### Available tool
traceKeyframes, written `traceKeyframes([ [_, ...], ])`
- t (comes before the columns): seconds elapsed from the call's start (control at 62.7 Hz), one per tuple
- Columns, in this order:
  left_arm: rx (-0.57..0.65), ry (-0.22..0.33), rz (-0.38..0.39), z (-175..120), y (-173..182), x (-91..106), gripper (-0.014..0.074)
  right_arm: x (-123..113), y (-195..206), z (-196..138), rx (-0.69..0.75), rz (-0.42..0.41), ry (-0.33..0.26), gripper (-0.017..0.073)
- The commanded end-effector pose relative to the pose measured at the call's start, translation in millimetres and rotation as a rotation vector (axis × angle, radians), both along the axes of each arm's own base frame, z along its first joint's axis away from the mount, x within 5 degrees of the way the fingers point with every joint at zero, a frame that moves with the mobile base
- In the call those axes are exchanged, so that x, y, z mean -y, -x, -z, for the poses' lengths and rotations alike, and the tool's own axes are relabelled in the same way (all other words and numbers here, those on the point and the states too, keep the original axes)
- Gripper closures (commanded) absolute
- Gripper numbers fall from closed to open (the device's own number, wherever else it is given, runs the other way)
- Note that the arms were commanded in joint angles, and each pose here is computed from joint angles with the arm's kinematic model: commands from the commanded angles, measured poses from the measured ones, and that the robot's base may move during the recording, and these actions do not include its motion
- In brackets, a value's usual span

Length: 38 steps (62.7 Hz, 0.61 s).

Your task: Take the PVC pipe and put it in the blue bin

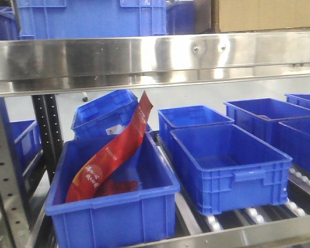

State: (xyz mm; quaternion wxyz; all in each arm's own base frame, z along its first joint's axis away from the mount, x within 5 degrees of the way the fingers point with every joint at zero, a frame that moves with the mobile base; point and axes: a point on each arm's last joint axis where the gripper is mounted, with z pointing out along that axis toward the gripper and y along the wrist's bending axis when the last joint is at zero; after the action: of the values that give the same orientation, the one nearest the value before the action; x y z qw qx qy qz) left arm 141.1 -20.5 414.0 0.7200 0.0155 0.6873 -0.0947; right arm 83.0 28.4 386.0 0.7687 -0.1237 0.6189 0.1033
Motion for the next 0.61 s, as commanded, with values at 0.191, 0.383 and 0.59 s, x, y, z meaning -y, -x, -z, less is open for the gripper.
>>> traceKeyframes([
  [0.191, 0.024, 0.013, -0.007, -2.5, 1.4, -1.1, 0.0704, -2.6, 2.8, -3.1, 0.046, -0.035, 0.002, 0.0724],
  [0.383, 0.024, 0.013, -0.007, -2.5, 1.4, -1.1, 0.0704, -3.4, 3.3, -4.0, 0.057, -0.044, 0.0, 0.0724],
  [0.59, 0.024, 0.013, -0.007, -2.5, 1.4, -1.1, 0.0704, -3.4, 3.3, -4.0, 0.057, -0.044, 0.0, 0.0724],
])
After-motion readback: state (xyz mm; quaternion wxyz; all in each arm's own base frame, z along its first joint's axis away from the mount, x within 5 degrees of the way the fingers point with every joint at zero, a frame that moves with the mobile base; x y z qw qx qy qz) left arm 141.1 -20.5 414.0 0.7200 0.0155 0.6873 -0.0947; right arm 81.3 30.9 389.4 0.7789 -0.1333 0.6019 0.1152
